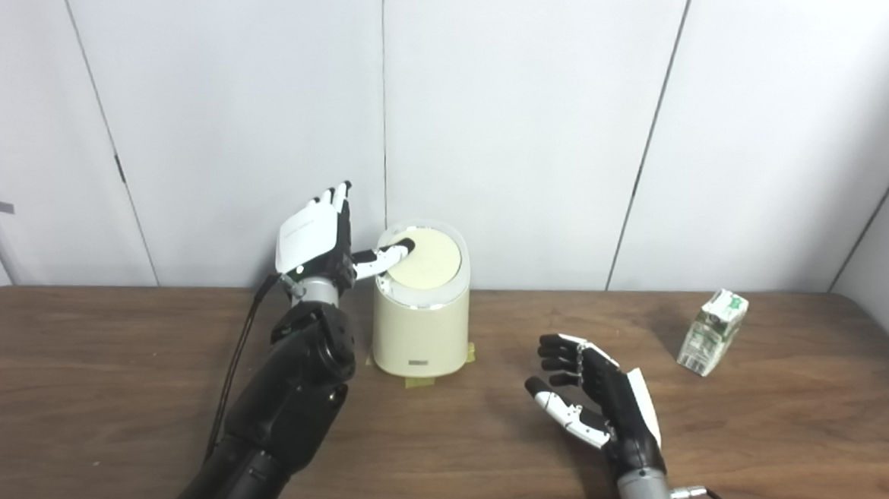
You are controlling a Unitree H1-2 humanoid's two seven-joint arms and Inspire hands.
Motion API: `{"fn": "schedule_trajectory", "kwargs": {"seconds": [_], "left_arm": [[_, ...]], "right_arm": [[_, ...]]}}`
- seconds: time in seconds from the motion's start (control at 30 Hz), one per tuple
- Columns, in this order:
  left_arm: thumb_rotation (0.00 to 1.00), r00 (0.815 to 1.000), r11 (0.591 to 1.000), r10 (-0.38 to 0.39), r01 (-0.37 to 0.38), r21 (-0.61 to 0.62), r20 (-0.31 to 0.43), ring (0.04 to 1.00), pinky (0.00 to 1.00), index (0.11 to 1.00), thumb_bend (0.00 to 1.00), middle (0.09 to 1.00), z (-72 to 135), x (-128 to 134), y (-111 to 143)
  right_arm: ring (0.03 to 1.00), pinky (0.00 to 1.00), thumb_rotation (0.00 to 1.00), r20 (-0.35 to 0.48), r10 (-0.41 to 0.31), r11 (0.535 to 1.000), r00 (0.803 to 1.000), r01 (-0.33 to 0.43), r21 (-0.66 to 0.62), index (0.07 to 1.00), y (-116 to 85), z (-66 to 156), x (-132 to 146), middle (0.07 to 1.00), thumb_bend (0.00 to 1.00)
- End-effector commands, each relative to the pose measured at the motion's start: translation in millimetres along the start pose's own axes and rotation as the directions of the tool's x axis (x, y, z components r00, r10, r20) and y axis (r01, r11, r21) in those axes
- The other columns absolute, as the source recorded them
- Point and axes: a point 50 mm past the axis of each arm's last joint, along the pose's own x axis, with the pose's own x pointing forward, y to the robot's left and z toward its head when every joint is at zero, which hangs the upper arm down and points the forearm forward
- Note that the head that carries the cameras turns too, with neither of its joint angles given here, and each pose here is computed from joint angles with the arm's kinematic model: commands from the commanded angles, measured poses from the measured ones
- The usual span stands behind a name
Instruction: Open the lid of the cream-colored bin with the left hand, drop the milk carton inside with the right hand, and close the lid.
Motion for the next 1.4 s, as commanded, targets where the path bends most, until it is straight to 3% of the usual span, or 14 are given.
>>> {"fn": "schedule_trajectory", "kwargs": {"seconds": [0.0, 0.23, 0.47, 0.63, 1.0, 1.13, 1.37], "left_arm": [[0.62, 0.996, 0.998, 0.064, -0.064, -0.006, 0.058, 1.000, 1.00, 1.000, 0.82, 1.000, 19.4, 10.8, 22.2], [0.72, 0.994, 0.997, 0.073, -0.073, 0.002, 0.080, 1.000, 1.00, 1.000, 0.85, 1.000, 22.3, 11.0, 25.4], [0.78, 0.994, 0.998, 0.065, -0.065, -0.002, 0.093, 1.000, 1.00, 1.000, 0.94, 1.000, 22.4, 10.5, 25.9], [0.79, 0.993, 0.998, 0.059, -0.059, 0.001, 0.099, 1.000, 1.00, 1.000, 0.97, 1.000, 21.1, 9.0, 24.2], [0.56, 0.997, 0.999, 0.020, -0.023, 0.040, 0.071, 1.000, 1.00, 1.000, 0.97, 1.000, 16.9, 6.9, 21.0], [0.43, 0.998, 0.994, 0.012, -0.018, 0.108, 0.062, 1.000, 1.00, 1.000, 1.00, 1.000, 13.4, 9.8, 19.7], [0.15, 0.995, 0.960, 0.070, -0.086, 0.267, 0.069, 1.000, 1.00, 1.000, 1.00, 1.000, 11.0, 13.0, 18.2]], "right_arm": [[0.679, 0.61, 0.28, -0.020, 0.004, 1.000, 1.000, -0.004, 0.006, 0.684, 10.4, -7.1, -8.3, 0.692, 0.31], [0.688, 0.62, 0.25, -0.028, 0.006, 1.000, 1.000, -0.006, 0.005, 0.690, 9.9, -7.5, -8.7, 0.702, 0.30], [0.674, 0.59, 0.28, -0.029, 0.008, 1.000, 1.000, -0.008, -0.001, 0.683, 10.1, -7.6, -8.4, 0.693, 0.31], [0.679, 0.60, 0.28, -0.032, 0.009, 1.000, 0.999, -0.009, -0.001, 0.684, 10.7, -6.8, -8.5, 0.696, 0.31], [0.672, 0.59, 0.26, -0.029, 0.008, 1.000, 1.000, -0.008, -0.005, 0.679, 10.6, -5.3, -8.8, 0.689, 0.31], [0.678, 0.60, 0.27, -0.028, 0.010, 1.000, 1.000, -0.010, 0.000, 0.683, 10.9, -4.7, -8.7, 0.693, 0.30], [0.677, 0.60, 0.25, -0.027, 0.008, 1.000, 1.000, -0.008, -0.008, 0.682, 11.5, -4.2, -8.5, 0.691, 0.30]]}}
